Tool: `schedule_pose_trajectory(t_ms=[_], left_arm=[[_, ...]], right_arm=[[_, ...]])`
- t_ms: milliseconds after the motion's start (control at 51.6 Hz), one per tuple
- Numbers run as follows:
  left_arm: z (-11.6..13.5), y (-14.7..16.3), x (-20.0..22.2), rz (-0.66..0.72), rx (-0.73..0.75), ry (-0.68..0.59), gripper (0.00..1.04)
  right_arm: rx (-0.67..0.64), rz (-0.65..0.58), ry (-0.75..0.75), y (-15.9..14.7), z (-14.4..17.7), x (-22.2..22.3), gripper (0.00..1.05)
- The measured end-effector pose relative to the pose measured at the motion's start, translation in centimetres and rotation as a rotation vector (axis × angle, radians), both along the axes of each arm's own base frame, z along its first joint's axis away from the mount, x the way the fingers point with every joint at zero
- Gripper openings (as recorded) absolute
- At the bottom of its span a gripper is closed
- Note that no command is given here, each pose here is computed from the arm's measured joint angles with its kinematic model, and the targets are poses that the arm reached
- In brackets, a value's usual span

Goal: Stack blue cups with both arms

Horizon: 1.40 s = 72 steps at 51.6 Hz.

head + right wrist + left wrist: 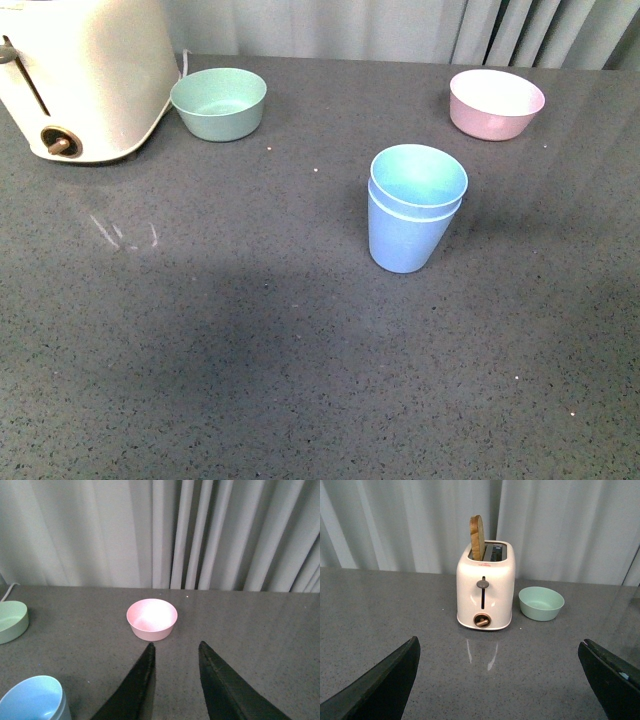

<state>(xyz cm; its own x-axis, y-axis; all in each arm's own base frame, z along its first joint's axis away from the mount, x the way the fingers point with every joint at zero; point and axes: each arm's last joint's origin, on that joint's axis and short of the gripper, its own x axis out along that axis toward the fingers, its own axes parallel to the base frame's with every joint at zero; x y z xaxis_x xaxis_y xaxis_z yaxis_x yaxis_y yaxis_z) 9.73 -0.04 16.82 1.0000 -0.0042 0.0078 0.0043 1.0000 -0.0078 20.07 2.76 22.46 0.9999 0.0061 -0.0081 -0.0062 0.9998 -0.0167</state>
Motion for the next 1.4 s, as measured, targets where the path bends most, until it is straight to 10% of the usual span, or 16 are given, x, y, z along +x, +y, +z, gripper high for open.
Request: schedule_pose_trajectory(t_ms=[116, 1396], left_arm=[[0.0, 0.0, 0.0, 0.000, 0.000, 0.000, 0.96], [0.0, 0.0, 0.0, 0.000, 0.000, 0.001, 0.96]], right_arm=[[0.001, 0.001, 0.003, -0.7, -1.4, -1.5, 0.01], [0.007, -0.004, -0.033, -2.7, -5.0, -8.5, 0.02]])
